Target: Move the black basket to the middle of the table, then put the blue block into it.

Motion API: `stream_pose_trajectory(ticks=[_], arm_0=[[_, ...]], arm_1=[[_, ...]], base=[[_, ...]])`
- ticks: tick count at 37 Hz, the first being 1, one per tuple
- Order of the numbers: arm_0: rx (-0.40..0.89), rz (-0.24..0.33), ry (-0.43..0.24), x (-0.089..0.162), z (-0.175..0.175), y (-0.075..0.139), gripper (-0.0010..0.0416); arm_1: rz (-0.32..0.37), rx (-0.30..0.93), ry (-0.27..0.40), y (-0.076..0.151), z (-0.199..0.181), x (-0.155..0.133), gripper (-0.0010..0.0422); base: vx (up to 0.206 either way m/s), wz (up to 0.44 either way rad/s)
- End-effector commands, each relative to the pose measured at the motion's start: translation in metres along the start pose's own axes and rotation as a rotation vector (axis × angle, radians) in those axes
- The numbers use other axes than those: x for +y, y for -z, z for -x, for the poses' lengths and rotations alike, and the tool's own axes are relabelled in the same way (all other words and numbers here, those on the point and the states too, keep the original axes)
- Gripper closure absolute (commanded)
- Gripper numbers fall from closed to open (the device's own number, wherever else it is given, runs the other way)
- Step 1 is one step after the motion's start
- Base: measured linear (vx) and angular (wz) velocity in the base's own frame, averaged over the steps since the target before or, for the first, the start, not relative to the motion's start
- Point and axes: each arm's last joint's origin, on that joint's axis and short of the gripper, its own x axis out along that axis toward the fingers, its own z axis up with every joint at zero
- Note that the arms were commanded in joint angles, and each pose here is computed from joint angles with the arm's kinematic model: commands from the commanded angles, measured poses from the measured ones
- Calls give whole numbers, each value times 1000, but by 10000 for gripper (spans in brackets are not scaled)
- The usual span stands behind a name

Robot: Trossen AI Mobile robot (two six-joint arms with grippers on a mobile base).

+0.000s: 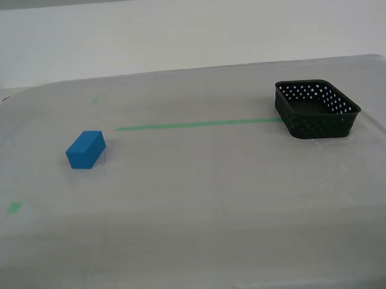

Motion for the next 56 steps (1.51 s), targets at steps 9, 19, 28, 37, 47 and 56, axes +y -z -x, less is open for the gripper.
stream_pose_trajectory(ticks=[9,19,28,37,47,56], arm_0=[[107,0,-7,0,1,10,406],[107,0,-7,0,1,10,406],[107,0,-7,0,1,10,406],[107,0,-7,0,1,10,406],[108,0,-7,0,1,10,406],[140,0,-7,0,-1,8,406]], arm_1=[[-2,2,-1,0,0,0,412],[-2,2,0,0,0,0,412],[-2,2,0,0,0,0,412],[-2,2,0,0,0,0,412],[-2,2,0,0,0,0,412],[-2,2,-1,0,0,0,412]], base=[[0,0],[0,0],[0,0],[0,0],[0,0],[0,0]])
